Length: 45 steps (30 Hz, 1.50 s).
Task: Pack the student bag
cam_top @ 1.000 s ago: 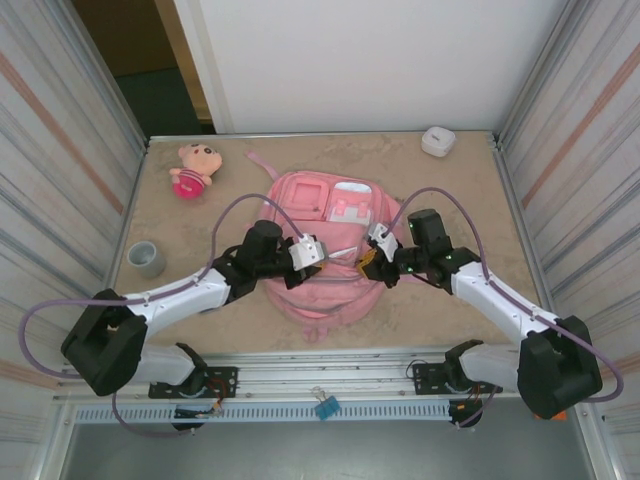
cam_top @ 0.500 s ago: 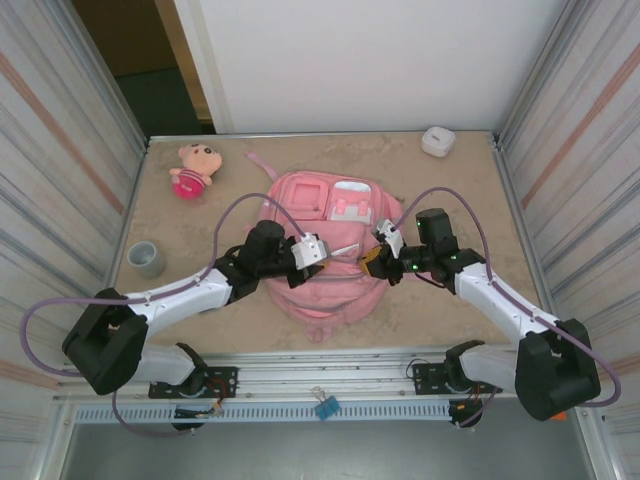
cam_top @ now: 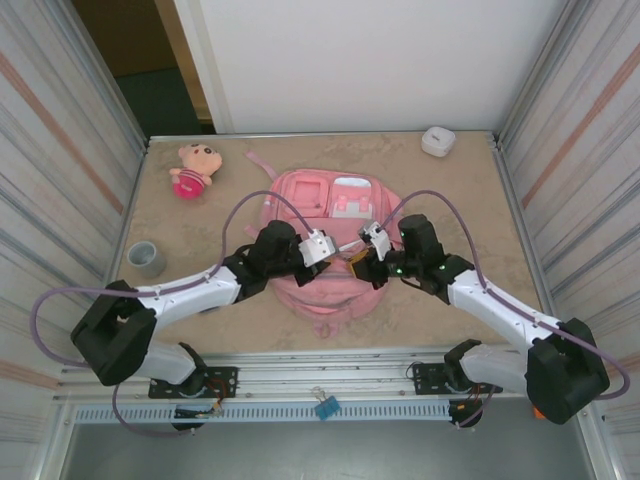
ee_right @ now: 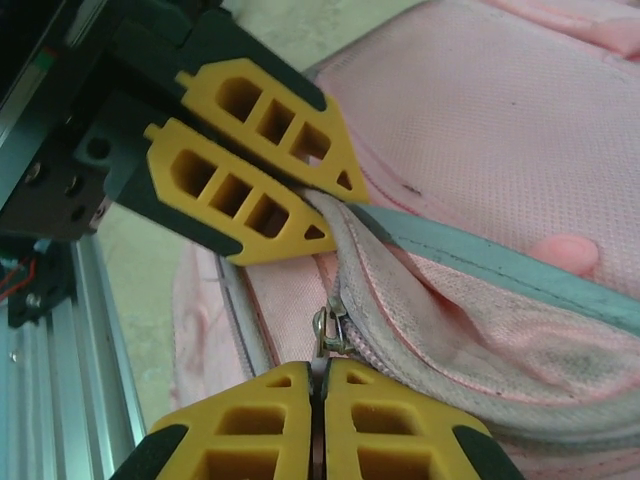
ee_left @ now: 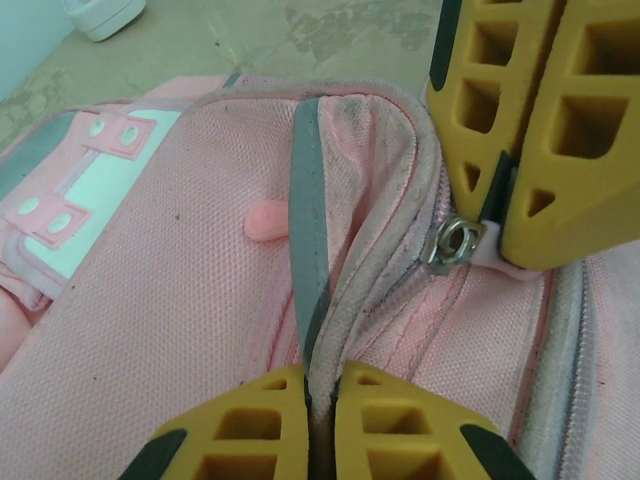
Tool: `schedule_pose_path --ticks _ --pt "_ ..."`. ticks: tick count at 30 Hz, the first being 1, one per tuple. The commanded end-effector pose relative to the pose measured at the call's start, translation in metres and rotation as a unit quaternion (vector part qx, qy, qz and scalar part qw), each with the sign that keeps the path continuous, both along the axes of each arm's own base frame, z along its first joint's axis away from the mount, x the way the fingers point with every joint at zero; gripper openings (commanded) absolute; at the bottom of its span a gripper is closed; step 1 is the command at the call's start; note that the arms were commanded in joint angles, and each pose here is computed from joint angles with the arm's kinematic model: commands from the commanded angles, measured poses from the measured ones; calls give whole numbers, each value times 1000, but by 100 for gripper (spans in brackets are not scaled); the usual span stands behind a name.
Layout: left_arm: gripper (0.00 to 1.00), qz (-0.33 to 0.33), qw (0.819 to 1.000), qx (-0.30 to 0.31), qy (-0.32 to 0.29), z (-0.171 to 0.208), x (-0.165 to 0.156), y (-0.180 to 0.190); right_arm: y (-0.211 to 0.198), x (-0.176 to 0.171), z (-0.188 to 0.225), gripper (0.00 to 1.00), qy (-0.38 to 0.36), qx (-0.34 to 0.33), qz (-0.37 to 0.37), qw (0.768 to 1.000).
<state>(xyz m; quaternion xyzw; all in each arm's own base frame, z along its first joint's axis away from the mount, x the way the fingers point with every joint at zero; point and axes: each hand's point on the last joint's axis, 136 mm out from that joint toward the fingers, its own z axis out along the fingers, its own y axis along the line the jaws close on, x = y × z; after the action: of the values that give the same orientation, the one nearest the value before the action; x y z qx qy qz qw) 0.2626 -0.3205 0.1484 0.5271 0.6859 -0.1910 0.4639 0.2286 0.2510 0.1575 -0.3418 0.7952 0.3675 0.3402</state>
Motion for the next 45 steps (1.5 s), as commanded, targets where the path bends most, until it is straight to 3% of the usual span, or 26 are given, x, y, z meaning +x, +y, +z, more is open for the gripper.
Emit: schedule_pose_path --ticks 1,6,10,15,24,36,45 --pt "2 14 993 -88 -80 68 21 -25 18 -13 17 16 31 54 5 998" --pt "3 3 993 -75 -92 64 14 -17 -17 2 25 37 109 65 -99 987" --pt "3 -6 993 -77 -86 60 11 -11 -49 8 39 40 190 103 -195 957" --pt "2 -29 993 -74 -88 56 7 -12 -59 9 43 43 267 154 -250 918" --pt "2 -72 991 -77 -83 53 -4 -19 -48 30 52 44 329 218 -275 877" --pt "1 -137 984 -49 -108 43 -20 -22 -39 50 44 47 365 233 -291 853" --pt "1 -180 977 -32 -113 35 -30 -25 -34 50 39 44 381 230 -293 846"
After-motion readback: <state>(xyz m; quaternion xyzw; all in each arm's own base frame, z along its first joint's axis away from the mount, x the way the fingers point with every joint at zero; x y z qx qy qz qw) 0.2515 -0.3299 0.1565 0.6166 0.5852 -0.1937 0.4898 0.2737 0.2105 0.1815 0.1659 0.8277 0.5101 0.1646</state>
